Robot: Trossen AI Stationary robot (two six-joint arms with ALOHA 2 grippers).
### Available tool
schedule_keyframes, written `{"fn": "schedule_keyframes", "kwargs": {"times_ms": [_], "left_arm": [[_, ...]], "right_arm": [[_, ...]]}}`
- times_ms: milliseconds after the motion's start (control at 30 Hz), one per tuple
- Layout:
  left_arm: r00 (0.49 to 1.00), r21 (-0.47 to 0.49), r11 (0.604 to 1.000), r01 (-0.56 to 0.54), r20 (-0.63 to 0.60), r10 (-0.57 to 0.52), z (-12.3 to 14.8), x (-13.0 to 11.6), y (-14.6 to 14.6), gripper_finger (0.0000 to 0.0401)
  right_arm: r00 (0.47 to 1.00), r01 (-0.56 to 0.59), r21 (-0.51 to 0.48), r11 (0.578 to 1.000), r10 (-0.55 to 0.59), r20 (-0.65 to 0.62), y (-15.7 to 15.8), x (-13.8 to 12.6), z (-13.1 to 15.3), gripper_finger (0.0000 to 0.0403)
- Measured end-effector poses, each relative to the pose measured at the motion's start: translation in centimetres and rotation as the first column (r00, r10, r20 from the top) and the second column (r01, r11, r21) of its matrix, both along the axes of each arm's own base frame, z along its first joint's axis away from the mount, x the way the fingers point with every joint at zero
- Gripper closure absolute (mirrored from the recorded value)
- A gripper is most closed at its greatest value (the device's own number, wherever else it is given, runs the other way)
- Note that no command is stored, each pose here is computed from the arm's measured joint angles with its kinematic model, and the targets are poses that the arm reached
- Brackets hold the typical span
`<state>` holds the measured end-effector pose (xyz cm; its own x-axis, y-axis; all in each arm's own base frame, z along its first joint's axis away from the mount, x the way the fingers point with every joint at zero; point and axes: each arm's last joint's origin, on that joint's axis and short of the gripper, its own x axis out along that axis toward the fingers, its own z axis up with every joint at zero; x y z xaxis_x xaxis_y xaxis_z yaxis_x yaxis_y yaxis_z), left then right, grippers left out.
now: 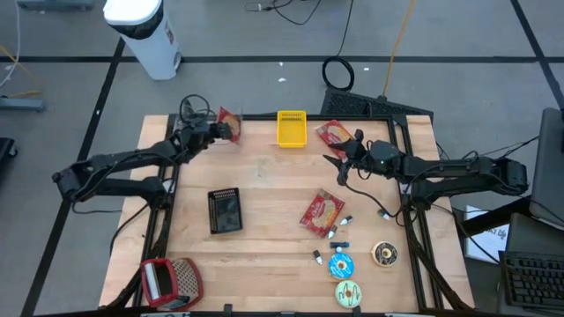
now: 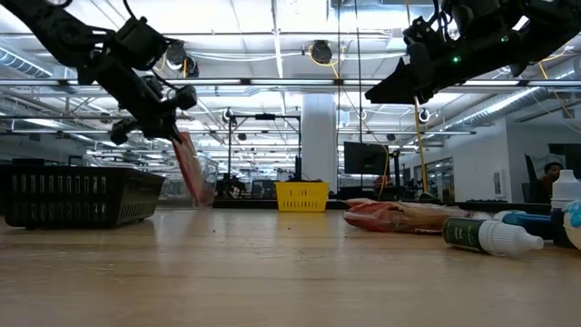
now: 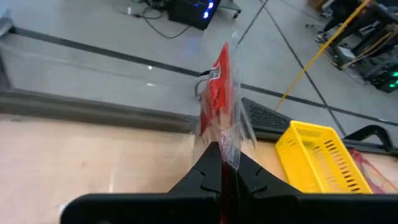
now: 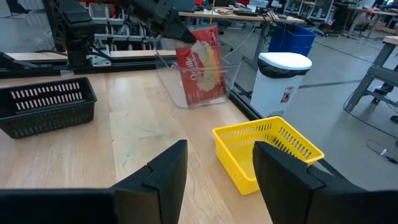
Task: Pick & Place Food Item
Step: Put the middle popcorn pack into the transparent bin, then put the top popcorn pack into the transparent bin
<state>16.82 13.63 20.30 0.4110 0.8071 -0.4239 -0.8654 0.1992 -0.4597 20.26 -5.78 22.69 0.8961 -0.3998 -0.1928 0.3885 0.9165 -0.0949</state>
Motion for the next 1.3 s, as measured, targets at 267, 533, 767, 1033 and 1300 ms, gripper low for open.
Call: {"fn": "schedule_keyframes", "kwargs": {"times_ms": [267, 533, 767, 1033, 1300], "left_arm": [[0.999, -0.02, 1.0, 0.017, -0.037, -0.018, -0.8, 0.4, 0.2, 0.0396], [0.993, 0.004, 0.999, 0.049, -0.11, -0.048, -0.8, 0.3, 0.2, 0.0394], [0.977, -0.035, 0.999, -0.021, -0.215, 0.013, -1.7, -0.4, 0.0, 0.0381], [0.955, -0.063, 0.997, -0.051, -0.296, 0.03, -2.1, -1.0, -0.3, 0.0293], [0.894, -0.023, 1.0, -0.018, -0.448, 0.006, -2.3, -1.4, -0.4, 0.0197]], "right_arm": [[1.0, 0.0, 0.0, 1.0, 0.0, -0.001, 0.0, 0.0, 0.0, 0.0232], [1.0, 0.0, 0.0, 1.0, 0.0, -0.001, 0.0, 0.0, 0.0, 0.0232], [1.0, 0.0, 0.001, 1.0, 0.0, -0.002, 0.0, 0.0, 0.0, 0.0232], [1.0, 0.0, 0.0, 1.0, 0.0, -0.002, 0.0, 0.0, 0.0, 0.0232], [1.0, 0.0, 0.001, 1.0, 0.0, -0.004, 0.0, 0.0, -0.1, 0.0232]]}}
